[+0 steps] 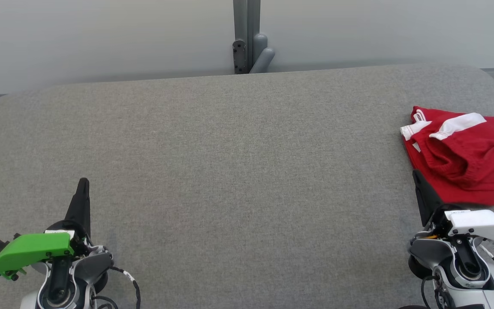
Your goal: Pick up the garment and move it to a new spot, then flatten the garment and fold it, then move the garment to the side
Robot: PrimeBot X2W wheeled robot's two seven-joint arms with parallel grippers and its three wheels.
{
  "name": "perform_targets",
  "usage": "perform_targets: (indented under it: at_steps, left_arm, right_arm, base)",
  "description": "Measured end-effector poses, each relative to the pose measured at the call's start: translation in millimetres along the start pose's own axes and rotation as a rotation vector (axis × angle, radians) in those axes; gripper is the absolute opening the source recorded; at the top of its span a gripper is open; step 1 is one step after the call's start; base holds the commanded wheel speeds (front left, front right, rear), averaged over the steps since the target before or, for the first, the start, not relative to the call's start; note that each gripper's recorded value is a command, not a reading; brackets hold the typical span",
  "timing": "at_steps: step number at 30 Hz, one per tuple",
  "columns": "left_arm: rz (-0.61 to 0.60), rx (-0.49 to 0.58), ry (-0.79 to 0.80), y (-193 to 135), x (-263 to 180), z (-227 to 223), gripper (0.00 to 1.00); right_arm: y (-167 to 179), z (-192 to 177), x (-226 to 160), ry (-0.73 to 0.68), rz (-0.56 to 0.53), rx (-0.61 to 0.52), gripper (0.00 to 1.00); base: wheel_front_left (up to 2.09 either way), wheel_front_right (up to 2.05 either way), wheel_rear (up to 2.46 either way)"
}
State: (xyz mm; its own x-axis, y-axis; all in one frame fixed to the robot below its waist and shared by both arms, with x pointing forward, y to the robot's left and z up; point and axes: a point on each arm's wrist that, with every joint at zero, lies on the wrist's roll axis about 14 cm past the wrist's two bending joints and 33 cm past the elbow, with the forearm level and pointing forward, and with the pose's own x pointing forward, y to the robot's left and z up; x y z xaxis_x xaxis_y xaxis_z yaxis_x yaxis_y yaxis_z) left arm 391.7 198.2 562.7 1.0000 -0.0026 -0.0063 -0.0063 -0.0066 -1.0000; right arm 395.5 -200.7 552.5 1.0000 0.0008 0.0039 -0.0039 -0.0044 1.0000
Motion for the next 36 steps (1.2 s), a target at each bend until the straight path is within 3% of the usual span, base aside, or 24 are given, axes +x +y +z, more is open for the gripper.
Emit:
perform_targets:
  at_steps: [36]
  left_arm:
    - [0.0, 0.0, 0.0, 0.0, 0.0, 0.0, 0.0]
  right_arm:
    - [0.3, 0.6, 0.1, 0.0, 0.0, -0.003, 0.0]
  base:
    - [0.0, 0.0, 0.0]
